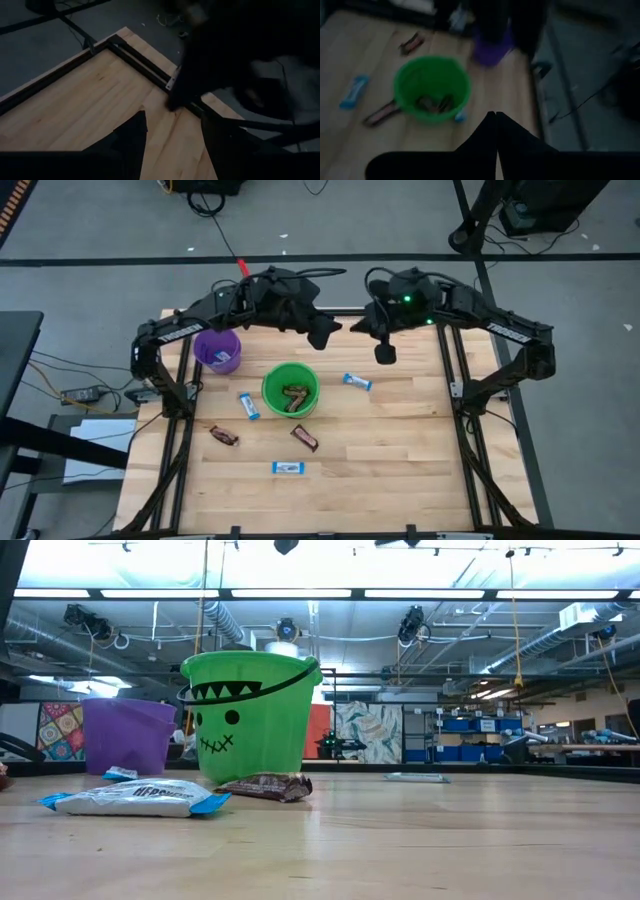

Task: Sort candy by brand, put in halloween buckets
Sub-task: Put the white chocolate bar into the violet bucket

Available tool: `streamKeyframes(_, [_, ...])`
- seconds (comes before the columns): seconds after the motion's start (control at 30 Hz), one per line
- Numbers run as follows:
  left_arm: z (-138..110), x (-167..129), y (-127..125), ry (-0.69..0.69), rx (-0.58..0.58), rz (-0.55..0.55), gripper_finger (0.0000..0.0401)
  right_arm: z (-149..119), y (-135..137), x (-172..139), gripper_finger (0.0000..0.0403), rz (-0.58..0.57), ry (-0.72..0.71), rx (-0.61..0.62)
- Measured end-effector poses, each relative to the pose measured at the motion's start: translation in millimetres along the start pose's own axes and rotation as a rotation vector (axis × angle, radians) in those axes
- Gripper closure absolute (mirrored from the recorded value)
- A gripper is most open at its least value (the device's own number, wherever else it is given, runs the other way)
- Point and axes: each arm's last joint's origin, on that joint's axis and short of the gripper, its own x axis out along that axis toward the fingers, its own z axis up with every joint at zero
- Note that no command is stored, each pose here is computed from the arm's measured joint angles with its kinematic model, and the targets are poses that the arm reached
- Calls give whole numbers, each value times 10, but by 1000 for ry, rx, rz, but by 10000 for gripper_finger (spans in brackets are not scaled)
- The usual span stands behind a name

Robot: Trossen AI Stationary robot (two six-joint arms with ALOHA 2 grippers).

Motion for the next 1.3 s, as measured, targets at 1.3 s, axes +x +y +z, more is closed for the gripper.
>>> streamKeyframes(1.3, [-108,-11,-111,95,132,-102,208,-1874,378,1315,287,276,336,377])
